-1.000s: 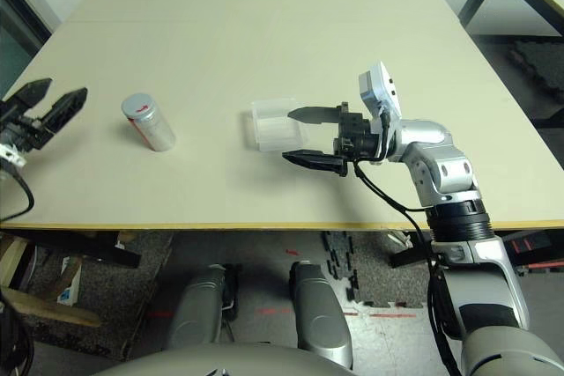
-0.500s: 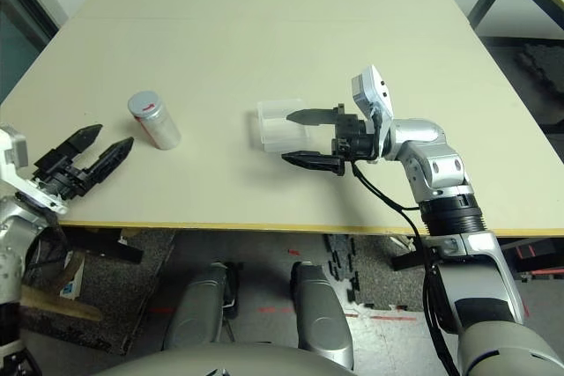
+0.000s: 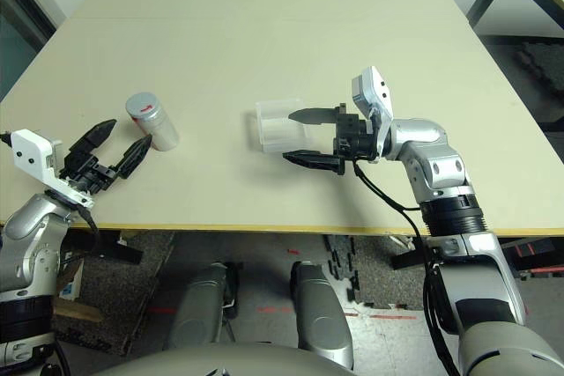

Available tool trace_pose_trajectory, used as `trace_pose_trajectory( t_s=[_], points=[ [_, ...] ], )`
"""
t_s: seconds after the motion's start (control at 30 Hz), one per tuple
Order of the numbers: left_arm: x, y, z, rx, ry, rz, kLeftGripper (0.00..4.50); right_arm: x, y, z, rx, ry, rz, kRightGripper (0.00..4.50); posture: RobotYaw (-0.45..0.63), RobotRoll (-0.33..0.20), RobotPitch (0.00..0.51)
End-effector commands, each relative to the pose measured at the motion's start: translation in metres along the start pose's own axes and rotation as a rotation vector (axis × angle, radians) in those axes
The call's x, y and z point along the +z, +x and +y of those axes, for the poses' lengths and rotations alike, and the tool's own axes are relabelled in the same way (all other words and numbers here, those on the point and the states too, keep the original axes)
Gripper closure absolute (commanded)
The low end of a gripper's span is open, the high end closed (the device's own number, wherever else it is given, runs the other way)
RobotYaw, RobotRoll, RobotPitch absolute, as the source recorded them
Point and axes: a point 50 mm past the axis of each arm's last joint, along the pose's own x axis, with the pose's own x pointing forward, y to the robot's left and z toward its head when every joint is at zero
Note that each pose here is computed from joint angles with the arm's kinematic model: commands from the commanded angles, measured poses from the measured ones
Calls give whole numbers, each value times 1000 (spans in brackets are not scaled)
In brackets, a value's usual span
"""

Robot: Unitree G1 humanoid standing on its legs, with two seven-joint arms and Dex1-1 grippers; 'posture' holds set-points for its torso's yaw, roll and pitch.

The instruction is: Pour the medicine from the bottle into the box.

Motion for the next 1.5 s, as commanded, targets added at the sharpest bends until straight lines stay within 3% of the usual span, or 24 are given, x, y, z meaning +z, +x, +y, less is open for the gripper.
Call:
trace_pose_trajectory(
  t_s=[0.03, 1.0, 1.5],
  points=[
    [-7, 5, -2, 9, -3, 5, 46, 0, -4, 1, -15, -14, 8, 0, -58, 0, 165],
    [-27, 53, -9, 18, -63, 3, 46, 0, 9, 3, -21, -51, 0, 0, -118, 0, 162],
    [-26, 66, -5, 0, -52, 3, 46, -1, 9, 8, -28, -45, 0, 0, -134, 0, 164]
  ],
)
